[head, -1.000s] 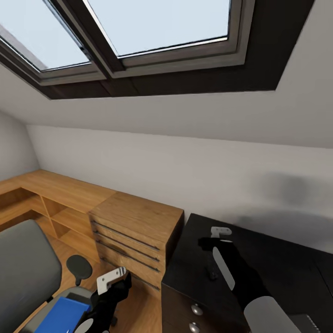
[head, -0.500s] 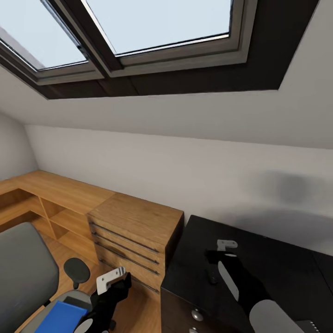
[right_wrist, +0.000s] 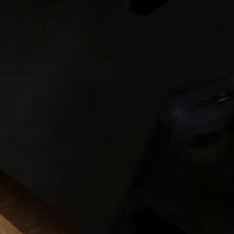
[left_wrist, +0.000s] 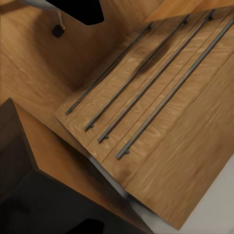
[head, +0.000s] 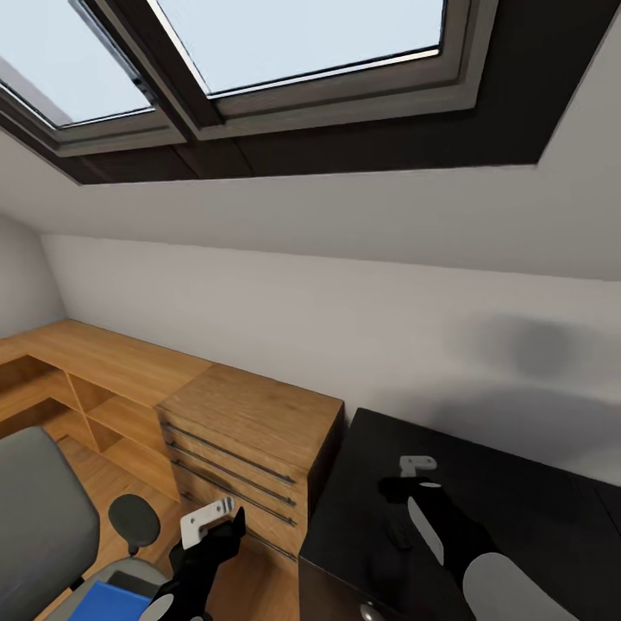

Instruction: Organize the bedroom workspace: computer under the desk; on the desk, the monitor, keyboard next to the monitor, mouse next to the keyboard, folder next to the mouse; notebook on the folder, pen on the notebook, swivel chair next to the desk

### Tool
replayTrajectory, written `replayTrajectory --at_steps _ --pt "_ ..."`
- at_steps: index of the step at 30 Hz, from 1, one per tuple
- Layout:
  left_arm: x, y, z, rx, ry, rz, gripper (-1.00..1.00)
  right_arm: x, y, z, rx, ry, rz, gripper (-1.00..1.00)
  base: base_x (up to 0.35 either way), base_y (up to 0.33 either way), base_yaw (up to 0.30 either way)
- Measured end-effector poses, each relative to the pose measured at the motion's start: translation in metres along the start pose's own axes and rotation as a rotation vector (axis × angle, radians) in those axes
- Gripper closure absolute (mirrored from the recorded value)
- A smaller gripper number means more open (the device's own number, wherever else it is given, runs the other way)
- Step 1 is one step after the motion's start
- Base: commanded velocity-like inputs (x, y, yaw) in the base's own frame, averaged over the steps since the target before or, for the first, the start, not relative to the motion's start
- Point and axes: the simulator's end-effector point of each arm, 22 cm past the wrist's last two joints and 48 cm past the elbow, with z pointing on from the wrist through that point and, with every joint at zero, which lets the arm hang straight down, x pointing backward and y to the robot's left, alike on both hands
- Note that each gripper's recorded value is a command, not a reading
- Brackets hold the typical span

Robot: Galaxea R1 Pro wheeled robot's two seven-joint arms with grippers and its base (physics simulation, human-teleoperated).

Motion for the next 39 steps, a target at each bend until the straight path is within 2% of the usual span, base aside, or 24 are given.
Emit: replayTrajectory --at_steps 14,32,39 --pt "0.001 -0.007 -0.002 0.013 0.000 0.000 -1.00 0.008 -0.005 0.012 -0.015 0.030 -0.001 -1.00 0.002 0.000 0.000" --pt "0.008 -0.007 0.011 0.014 0.001 0.001 -1.00 0.011 -0.002 0.029 -0.036 0.041 0.000 -1.00 0.000 0.000 0.000" --pt "0.011 -0.006 0.016 0.014 0.000 0.002 -1.00 0.022 -0.002 0.034 -0.035 0.087 0.001 -1.00 0.000 0.000 0.000"
